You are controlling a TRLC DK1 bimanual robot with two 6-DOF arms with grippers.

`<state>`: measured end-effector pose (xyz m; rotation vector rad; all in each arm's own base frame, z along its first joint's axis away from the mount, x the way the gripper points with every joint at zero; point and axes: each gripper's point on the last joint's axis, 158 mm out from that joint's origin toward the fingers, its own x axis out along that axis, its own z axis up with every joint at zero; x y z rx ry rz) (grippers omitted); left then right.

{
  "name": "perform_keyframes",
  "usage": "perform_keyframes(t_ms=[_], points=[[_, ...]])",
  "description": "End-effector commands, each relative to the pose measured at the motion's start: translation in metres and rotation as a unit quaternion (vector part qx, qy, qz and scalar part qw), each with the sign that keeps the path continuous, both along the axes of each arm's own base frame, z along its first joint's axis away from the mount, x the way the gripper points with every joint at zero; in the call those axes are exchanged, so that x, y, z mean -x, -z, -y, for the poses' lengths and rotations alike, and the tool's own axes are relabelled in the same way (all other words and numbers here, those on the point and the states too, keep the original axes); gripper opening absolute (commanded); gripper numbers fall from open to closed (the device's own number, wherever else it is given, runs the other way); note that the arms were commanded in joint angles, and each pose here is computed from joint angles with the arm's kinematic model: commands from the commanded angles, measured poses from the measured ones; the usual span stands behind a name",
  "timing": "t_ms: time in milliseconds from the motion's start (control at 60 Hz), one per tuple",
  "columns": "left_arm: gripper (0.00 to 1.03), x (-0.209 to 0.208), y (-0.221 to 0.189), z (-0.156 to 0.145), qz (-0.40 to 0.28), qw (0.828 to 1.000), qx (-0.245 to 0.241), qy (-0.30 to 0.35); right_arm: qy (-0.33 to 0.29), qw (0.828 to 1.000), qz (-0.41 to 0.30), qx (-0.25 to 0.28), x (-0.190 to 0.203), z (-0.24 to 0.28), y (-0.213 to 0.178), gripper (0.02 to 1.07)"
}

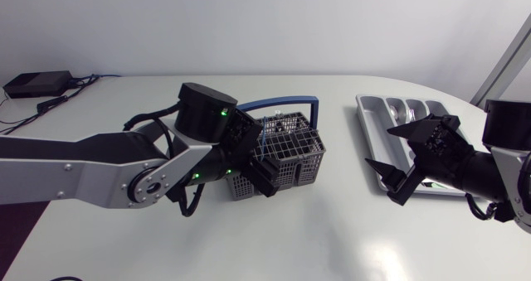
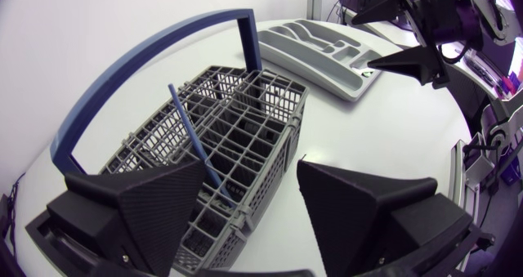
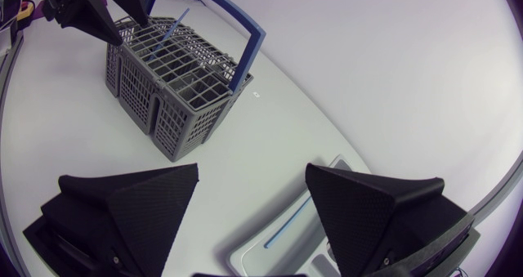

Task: Unload the cutlery basket into the drawer organizer.

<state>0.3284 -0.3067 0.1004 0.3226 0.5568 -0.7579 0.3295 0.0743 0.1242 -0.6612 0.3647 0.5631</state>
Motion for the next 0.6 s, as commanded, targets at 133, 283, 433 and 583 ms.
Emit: perform_keyframes(t_ms=[133,283,433,583], points=[[0.83,-0.006,0.056,-0.026,-0.119,0.992,-0.009,-0.047,-0.003,1.000,-0.008,-0.013,0.005,-0.006,0.004,0.97],[0.83,-0.004,0.046,-0.025,-0.118,0.992,0.002,-0.046,-0.003,1.000,-0.007,-0.012,0.007,-0.006,0.005,0.97],[0.83,0.003,0.008,-0.010,-0.051,0.998,0.041,-0.022,-0.004,1.000,-0.008,-0.012,0.008,-0.007,0.006,0.97],[0.83,0.007,-0.003,-0.002,0.000,0.999,0.045,-0.025,-0.005,1.000,-0.011,-0.013,0.009,-0.007,0.008,0.97]])
